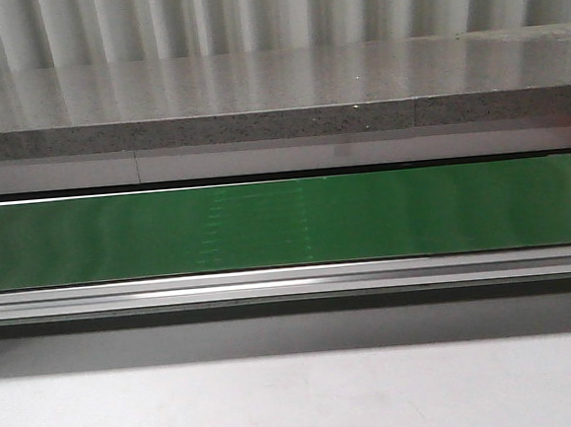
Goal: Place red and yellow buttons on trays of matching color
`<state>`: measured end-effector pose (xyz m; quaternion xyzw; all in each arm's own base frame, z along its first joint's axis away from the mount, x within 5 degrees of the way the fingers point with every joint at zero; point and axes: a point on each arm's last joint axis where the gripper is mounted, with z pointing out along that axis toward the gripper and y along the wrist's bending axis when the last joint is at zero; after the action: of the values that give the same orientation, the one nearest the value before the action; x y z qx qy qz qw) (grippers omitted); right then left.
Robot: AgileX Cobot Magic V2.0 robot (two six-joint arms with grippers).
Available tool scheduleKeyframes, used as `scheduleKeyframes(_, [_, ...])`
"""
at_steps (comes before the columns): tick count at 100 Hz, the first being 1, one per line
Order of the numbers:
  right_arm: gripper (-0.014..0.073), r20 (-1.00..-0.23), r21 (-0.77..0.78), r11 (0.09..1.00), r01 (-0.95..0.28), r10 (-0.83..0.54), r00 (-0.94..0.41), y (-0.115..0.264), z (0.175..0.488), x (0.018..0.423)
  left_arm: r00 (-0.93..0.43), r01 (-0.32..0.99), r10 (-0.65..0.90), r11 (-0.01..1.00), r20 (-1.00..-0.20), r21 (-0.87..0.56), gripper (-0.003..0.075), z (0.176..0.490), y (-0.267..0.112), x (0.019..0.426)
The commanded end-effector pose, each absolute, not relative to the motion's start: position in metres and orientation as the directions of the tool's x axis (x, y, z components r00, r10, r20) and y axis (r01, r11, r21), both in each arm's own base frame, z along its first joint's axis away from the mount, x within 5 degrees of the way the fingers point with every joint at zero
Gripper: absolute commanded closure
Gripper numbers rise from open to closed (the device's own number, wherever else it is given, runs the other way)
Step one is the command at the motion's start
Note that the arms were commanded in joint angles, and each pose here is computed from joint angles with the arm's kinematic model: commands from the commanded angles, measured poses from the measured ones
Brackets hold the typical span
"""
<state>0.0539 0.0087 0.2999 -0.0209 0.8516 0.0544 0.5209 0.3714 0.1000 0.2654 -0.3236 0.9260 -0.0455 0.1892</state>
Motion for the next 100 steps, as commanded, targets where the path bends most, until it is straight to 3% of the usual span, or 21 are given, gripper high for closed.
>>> scheduleKeyframes(1, [0.0663,-0.925,0.053,0.994,-0.094,0.014,-0.380,0.008,0.312,0.056,-0.633,-0.653,-0.690,0.719,-0.350,-0.238,0.0155,0.288,0.105,0.374])
scheduleKeyframes(28, [0.0663,-0.925,0.053,0.994,-0.094,0.014,-0.380,0.008,0.312,0.056,-0.499,-0.781,-0.826,0.560,-0.263,-0.277,0.0155,0.269,0.109,0.388])
scheduleKeyframes(79, [0.0663,-0.924,0.065,0.993,-0.098,0.023,-0.381,0.009,0.312,0.056,-0.468,-0.801,-0.851,0.523,-0.241,-0.292,0.0157,0.229,0.117,0.420])
scheduleKeyframes(86, [0.0663,-0.924,0.065,0.993,-0.098,0.023,-0.381,0.009,0.312,0.056,-0.467,-0.801,-0.851,0.522,-0.239,-0.293,0.0194,0.228,0.117,0.421])
scheduleKeyframes(100, [0.0663,-0.924,0.065,0.993,-0.098,0.023,-0.381,0.009,0.312,0.056,-0.468,-0.799,-0.850,0.524,-0.241,-0.295,0.0356,0.229,0.117,0.421])
